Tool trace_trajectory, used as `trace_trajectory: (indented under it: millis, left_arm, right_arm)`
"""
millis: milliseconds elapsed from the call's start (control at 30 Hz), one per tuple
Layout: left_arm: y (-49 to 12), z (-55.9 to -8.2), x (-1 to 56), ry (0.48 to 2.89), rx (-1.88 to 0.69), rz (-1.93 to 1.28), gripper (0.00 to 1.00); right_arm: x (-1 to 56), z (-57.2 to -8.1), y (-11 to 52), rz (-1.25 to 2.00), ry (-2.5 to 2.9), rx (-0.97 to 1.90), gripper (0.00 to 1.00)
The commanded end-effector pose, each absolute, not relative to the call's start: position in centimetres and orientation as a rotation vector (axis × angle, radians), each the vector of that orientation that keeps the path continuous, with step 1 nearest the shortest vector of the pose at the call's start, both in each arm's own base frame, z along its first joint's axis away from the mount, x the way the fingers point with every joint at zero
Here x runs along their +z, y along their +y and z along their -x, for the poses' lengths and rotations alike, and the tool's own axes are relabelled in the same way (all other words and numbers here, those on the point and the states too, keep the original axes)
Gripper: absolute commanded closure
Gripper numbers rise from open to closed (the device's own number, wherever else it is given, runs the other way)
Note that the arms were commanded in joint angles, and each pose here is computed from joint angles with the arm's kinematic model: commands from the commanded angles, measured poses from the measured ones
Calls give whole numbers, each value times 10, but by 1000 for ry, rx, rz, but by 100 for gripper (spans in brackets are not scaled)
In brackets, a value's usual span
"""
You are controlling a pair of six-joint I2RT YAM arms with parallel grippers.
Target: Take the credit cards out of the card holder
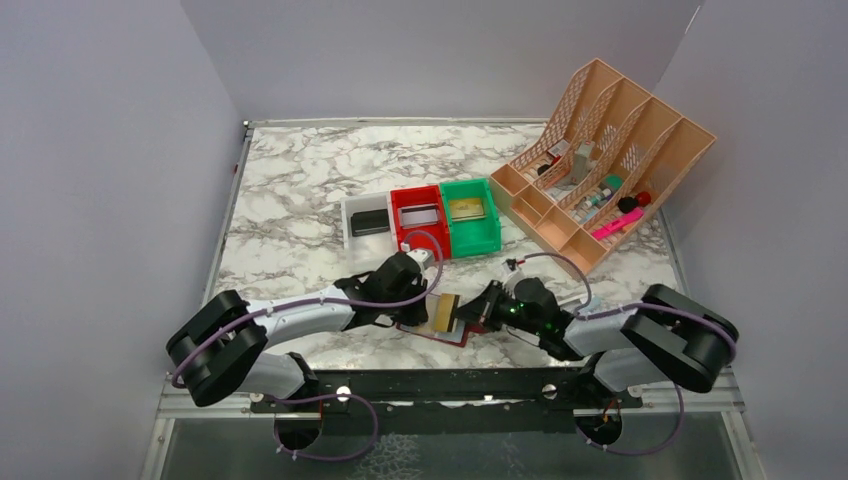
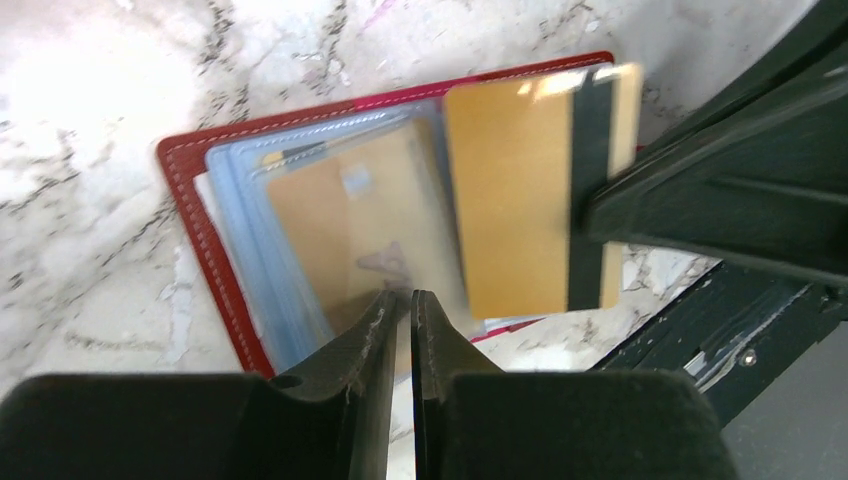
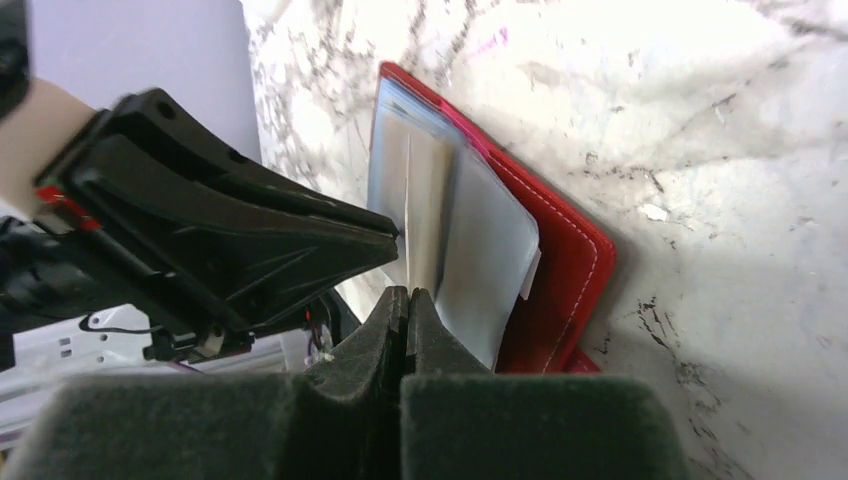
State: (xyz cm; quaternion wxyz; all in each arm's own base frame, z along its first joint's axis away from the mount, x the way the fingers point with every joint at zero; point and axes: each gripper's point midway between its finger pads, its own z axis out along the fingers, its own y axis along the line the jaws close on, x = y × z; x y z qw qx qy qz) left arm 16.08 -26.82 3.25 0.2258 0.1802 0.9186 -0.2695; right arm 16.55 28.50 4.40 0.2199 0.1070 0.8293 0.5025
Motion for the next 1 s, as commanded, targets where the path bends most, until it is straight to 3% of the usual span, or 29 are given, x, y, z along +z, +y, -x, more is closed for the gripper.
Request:
trace_trajectory:
  millis: [0, 467, 533, 767, 967]
  left_arm:
    - [-259, -166, 46, 2512, -676, -472, 84]
    - [-244, -185, 118, 2357, -615, -407, 54]
    - [-238, -189, 134, 2333, -573, -406, 46]
    - [-201, -201, 168, 2263, -383, -349, 3]
    - [-164, -208, 157, 2221, -214, -225, 1]
  right_arm:
    - [33, -175, 256, -329, 2301, 1157, 99]
    - [77, -188, 204, -284, 2065, 965, 99]
    - [86, -193, 198, -271, 2021, 929, 99]
    - [120, -215, 174, -198, 1869, 743, 99]
    - [144, -235, 166, -88, 1785, 570, 99]
